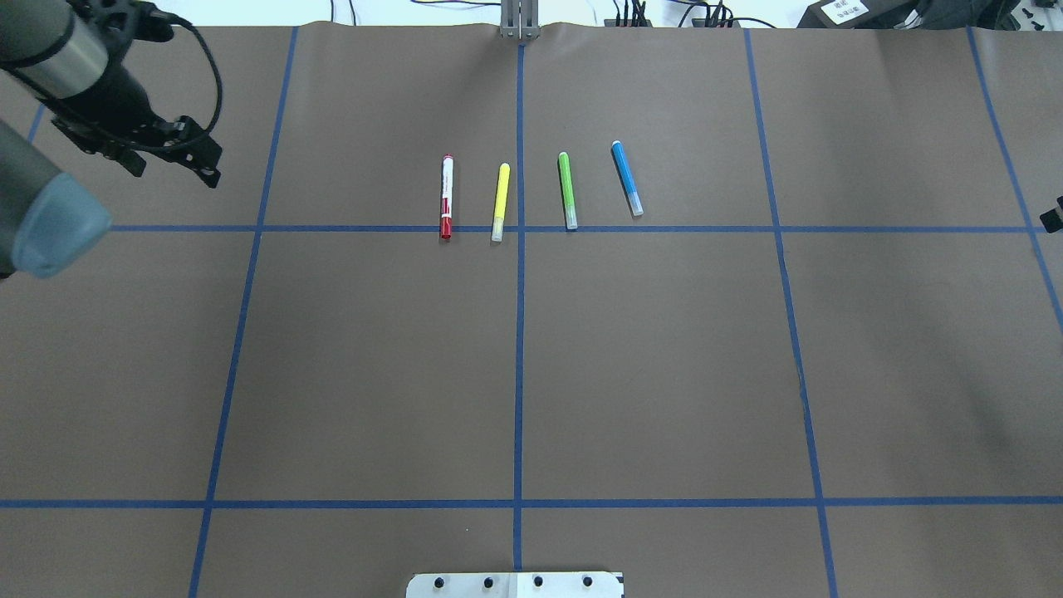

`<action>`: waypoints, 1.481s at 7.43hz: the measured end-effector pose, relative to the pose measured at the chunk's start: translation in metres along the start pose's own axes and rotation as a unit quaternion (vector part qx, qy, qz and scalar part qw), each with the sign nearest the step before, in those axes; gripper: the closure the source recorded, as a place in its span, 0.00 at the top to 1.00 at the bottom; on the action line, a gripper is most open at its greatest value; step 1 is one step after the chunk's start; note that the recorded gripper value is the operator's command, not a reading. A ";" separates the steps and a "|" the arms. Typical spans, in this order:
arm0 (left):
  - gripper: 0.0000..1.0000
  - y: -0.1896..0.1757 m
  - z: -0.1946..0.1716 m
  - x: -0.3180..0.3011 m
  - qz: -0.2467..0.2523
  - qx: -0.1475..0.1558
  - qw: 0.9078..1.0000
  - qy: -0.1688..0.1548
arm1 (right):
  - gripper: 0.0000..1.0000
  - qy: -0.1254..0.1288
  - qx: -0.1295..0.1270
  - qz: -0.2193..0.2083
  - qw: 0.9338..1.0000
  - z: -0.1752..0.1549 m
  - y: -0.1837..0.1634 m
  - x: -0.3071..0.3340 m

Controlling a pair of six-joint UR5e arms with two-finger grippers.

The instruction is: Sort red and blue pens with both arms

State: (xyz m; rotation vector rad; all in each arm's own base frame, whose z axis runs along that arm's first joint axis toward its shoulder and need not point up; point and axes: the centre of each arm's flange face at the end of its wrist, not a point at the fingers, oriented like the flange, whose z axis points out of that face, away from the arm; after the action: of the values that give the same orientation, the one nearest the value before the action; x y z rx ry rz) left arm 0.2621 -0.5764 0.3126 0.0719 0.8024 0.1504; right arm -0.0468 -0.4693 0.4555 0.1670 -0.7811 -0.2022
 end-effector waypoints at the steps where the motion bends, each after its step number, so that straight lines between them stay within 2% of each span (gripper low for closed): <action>1: 0.98 -0.026 0.012 0.032 -0.006 -0.009 1.000 -0.004 | 1.00 -0.001 -0.003 -0.001 1.000 0.003 -0.001 -0.004; 4: 0.96 -0.120 0.055 0.113 -0.004 -0.034 0.999 -0.008 | 1.00 -0.009 -0.015 0.005 1.000 0.019 -0.012 -0.038; 5: 0.93 -0.134 0.081 0.127 0.005 -0.037 0.999 -0.004 | 1.00 -0.014 -0.016 0.016 1.000 0.022 -0.022 -0.058; 7: 0.92 -0.152 0.114 0.162 0.010 -0.052 0.999 -0.004 | 1.00 -0.021 -0.018 0.040 0.999 0.028 -0.035 -0.090; 8: 0.88 -0.156 0.124 0.178 0.003 -0.061 0.998 -0.007 | 1.00 -0.023 -0.020 0.045 0.999 0.030 -0.038 -0.097; 11: 0.68 -0.155 0.154 0.210 -0.020 -0.059 0.998 -0.002 | 1.00 -0.026 -0.024 0.050 0.998 0.034 -0.039 -0.107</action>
State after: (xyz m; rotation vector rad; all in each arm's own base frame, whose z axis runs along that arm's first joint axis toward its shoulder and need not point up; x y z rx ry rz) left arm 0.5337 -0.6969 0.2509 -0.0542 0.7884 0.1599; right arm -0.1502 -0.4838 0.3980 0.0762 -0.8335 -0.1311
